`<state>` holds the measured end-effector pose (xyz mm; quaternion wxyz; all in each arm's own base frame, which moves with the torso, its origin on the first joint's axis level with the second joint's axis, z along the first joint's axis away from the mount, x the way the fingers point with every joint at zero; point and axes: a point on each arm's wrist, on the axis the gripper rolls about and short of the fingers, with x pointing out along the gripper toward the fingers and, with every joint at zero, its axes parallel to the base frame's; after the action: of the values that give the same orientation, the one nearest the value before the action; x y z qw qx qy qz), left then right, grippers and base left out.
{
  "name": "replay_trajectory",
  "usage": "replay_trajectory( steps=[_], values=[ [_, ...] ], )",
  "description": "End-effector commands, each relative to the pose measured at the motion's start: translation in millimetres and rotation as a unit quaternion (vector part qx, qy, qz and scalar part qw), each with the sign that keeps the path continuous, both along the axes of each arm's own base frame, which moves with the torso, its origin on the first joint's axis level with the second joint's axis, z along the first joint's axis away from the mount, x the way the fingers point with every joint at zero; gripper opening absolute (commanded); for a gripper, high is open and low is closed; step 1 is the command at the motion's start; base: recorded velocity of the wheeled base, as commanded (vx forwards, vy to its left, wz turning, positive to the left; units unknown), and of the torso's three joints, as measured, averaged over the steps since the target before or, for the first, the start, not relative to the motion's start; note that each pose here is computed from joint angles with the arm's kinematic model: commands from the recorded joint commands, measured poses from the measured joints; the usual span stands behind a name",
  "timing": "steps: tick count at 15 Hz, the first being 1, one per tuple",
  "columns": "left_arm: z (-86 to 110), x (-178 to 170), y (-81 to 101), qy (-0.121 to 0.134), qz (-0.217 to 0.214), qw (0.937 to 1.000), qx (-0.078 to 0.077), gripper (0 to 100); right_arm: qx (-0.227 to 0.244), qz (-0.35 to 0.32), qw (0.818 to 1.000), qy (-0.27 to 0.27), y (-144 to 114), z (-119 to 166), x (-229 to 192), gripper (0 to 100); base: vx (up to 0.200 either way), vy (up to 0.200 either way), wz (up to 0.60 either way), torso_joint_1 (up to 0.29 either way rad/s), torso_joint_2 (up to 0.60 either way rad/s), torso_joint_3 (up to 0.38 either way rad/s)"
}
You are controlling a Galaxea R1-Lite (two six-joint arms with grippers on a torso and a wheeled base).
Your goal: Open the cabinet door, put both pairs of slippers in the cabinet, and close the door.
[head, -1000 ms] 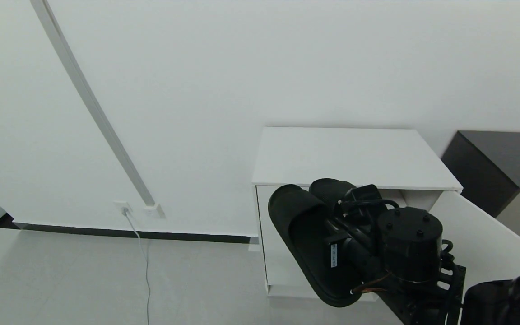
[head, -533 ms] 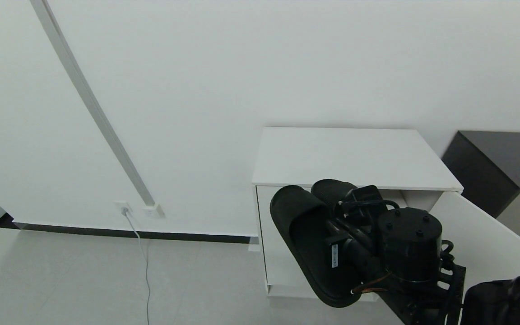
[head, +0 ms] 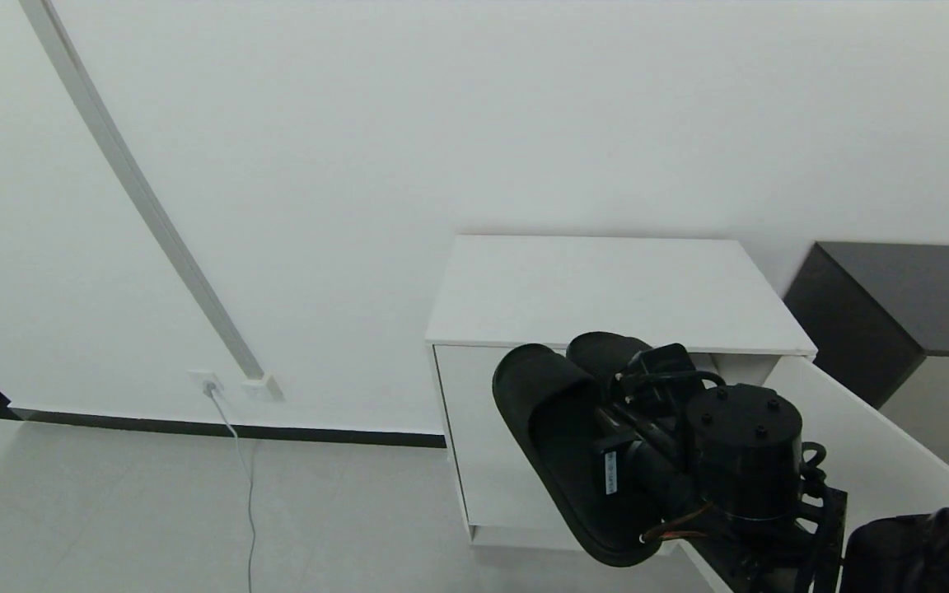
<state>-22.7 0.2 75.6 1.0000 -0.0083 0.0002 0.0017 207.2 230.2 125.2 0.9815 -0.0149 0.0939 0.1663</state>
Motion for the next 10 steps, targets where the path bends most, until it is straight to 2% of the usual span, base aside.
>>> replay_trajectory(
  steps=[1, 7, 10],
  values=[
    [0.1, 0, 0.0, 0.001, 0.0, 1.0, 0.0, 0, -0.001, 0.0, 1.0, 0.001, 0, -1, 0, 0, 0.0, -0.2, 0.0, 0.002, 0.0, 0.007],
    [0.1, 0, 0.0, 0.001, 0.0, 1.0, 0.0, 0, -0.002, -0.001, 1.0, 0.001, -4, -2, -3, 0, 0.0, -0.2, 0.0, 0.007, 0.0, 0.004],
    [0.1, 0, 0.0, 0.001, 0.0, 1.0, 0.001, 0, -0.031, 0.006, 1.0, -0.002, -11, -6, -8, 0, 0.0, -0.2, 0.0, 0.004, 0.0, 0.002]
  ],
)
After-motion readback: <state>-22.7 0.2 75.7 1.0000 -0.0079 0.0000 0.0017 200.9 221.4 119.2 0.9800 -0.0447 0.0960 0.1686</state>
